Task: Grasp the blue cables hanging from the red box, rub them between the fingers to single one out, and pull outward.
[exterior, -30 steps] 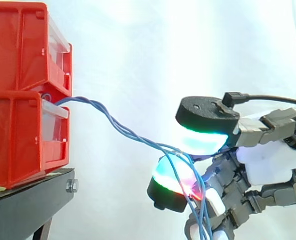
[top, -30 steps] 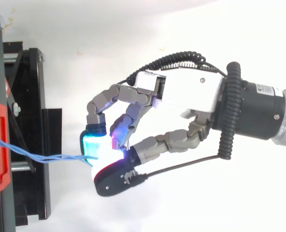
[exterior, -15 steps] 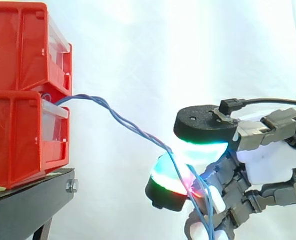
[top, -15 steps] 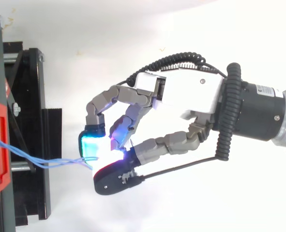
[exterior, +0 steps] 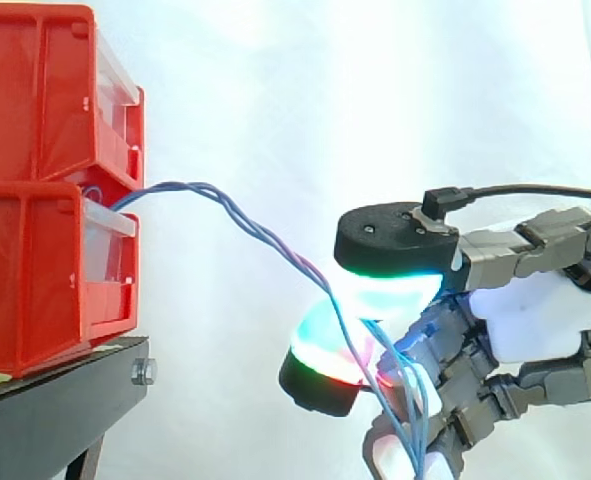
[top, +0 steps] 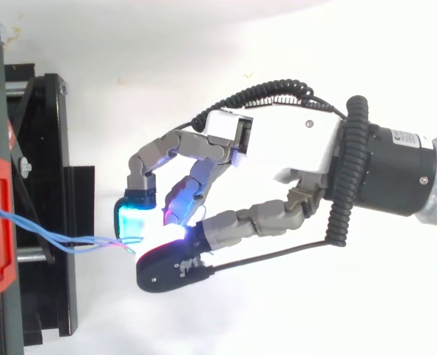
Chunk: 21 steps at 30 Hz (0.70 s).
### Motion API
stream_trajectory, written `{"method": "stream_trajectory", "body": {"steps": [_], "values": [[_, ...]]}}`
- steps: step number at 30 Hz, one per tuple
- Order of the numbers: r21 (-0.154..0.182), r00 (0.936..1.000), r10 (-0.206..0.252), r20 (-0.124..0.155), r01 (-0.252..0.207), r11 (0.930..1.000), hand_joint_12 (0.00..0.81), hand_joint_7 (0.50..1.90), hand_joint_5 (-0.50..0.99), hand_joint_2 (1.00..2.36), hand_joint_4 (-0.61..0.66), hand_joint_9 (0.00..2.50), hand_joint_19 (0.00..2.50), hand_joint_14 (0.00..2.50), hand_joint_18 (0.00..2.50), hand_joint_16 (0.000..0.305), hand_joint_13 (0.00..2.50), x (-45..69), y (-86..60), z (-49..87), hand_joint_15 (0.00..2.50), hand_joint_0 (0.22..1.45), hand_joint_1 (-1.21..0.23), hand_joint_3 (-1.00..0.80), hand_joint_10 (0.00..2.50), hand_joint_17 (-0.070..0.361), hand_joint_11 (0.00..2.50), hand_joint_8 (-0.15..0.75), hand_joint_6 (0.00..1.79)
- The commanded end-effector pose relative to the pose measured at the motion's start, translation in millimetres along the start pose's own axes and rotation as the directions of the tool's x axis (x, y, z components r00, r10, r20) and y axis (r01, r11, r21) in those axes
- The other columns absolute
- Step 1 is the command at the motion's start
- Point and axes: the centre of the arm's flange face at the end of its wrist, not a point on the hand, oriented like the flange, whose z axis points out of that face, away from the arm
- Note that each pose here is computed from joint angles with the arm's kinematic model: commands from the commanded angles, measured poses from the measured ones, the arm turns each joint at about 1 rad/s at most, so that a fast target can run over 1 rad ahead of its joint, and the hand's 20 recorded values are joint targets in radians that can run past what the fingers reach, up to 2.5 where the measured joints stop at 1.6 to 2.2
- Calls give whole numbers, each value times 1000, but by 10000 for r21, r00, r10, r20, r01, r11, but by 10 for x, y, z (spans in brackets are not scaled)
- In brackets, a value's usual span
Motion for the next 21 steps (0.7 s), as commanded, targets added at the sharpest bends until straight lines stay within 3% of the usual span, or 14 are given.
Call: {"method": "stream_trajectory", "body": {"steps": [1,6,9,16,21], "values": [[-40,10000,16,4,-16,10000,321,1007,-161,1018,58,1080,608,25,799,47,862,2,19,10,602,612,-797,-97,22,105,772,248,888],[-69,10000,28,7,-28,10000,303,1067,-161,1019,-32,1127,591,23,775,42,839,0,37,9,590,689,-901,-212,24,95,861,227,924],[-71,10000,25,-8,-25,10000,293,1065,-146,1000,-13,1161,580,25,786,40,845,11,38,8,598,708,-911,-500,22,91,851,205,920],[-74,10000,23,-23,-23,10000,287,1013,-118,1000,58,1224,599,25,820,40,885,22,40,6,603,551,-786,-500,23,90,842,206,901],[-70,10000,25,7,-25,10000,293,1020,-112,1000,56,1239,605,23,838,42,894,10,38,8,604,514,-677,-500,21,94,821,207,889]]}}
